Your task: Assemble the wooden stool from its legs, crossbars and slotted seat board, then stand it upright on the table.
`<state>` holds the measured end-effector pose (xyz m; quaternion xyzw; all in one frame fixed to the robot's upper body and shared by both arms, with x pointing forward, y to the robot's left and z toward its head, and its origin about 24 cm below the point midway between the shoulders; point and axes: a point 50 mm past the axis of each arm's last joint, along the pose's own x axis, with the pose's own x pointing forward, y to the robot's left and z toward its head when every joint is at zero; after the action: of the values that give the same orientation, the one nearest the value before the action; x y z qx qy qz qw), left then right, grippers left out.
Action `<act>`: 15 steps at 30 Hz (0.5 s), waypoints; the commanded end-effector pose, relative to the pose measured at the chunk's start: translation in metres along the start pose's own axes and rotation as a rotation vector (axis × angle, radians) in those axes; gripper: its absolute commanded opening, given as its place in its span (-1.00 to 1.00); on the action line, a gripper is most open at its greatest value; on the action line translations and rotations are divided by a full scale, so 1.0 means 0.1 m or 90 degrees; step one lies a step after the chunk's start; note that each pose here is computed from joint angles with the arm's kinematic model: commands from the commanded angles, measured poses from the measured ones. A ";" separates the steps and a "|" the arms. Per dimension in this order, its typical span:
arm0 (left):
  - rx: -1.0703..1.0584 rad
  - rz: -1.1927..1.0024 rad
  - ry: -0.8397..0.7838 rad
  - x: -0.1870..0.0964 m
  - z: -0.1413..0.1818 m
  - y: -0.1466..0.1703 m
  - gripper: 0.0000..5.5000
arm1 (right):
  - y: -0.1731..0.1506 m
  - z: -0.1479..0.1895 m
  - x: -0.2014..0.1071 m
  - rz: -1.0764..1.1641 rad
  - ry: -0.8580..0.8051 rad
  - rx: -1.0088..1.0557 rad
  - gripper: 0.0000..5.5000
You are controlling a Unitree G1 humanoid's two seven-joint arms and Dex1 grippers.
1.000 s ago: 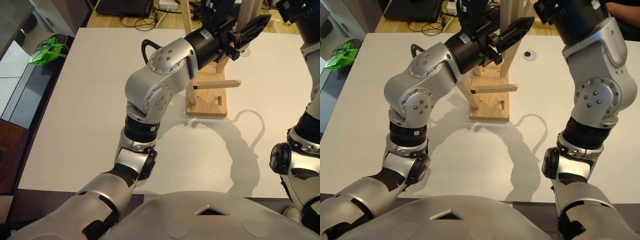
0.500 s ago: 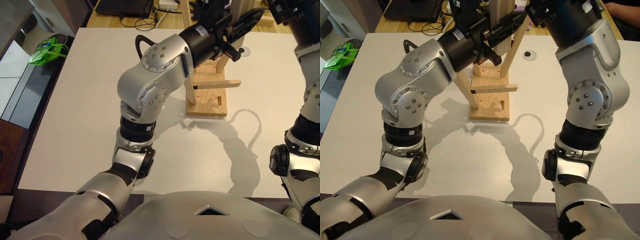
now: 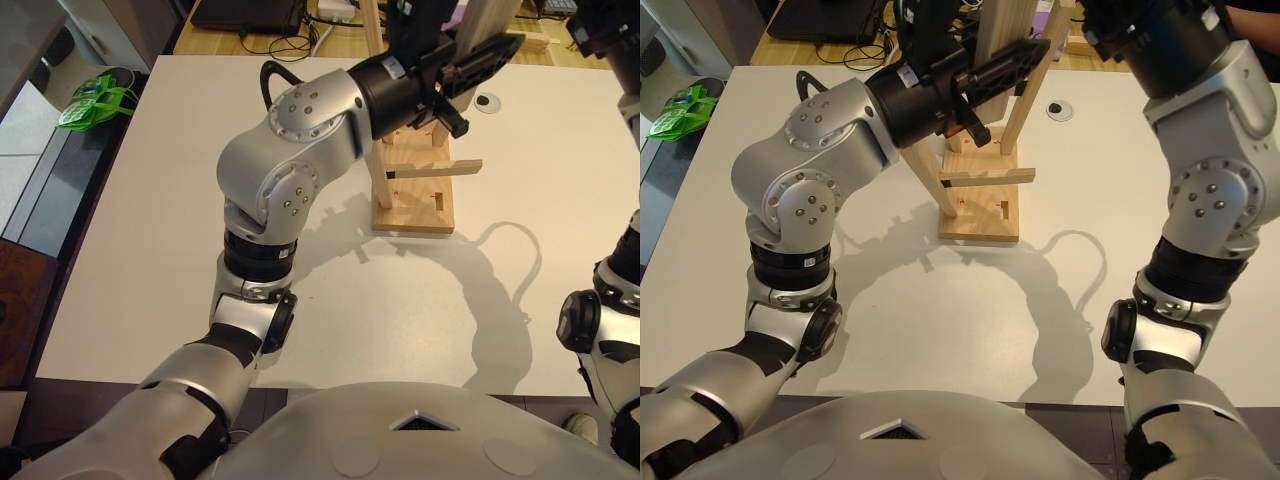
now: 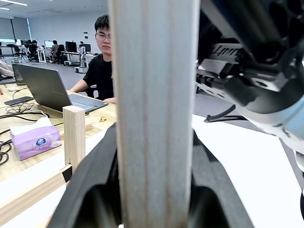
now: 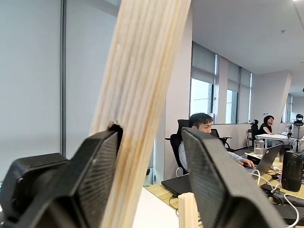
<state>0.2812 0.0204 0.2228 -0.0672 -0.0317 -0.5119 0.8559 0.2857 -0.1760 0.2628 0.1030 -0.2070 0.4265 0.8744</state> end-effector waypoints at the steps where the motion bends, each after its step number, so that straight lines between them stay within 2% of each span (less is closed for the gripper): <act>1: 0.018 -0.059 0.006 -0.03 0.07 -0.05 -0.62 | -0.17 0.15 -0.10 0.005 0.035 0.016 0.15; 3: 0.021 -0.068 0.011 -0.06 0.09 -0.03 -0.62 | -0.26 0.23 -0.15 0.008 0.043 0.027 0.30; 6: 0.030 -0.061 0.015 -0.09 0.12 0.01 -0.62 | -0.34 0.27 -0.28 0.028 0.110 -0.016 0.49; 7: 0.054 -0.040 0.022 -0.09 0.11 0.05 -0.63 | -0.37 0.27 -0.30 0.021 0.136 -0.037 0.60; 10: 0.153 0.049 0.039 -0.07 0.06 0.16 -0.63 | -0.40 0.19 -0.30 -0.009 0.203 -0.084 0.75; 13: 0.166 0.050 0.038 -0.03 -0.02 0.13 -0.63 | -0.26 0.10 -0.26 0.020 0.193 -0.058 0.95; 15: 0.154 0.008 0.039 -0.03 -0.06 0.06 -0.63 | -0.24 0.13 -0.27 0.029 0.159 -0.012 0.96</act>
<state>0.2902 0.0295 0.2194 0.0549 -0.0676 -0.4753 0.8755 0.2899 -0.2144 0.2591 0.0051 -0.0950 0.4436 0.8912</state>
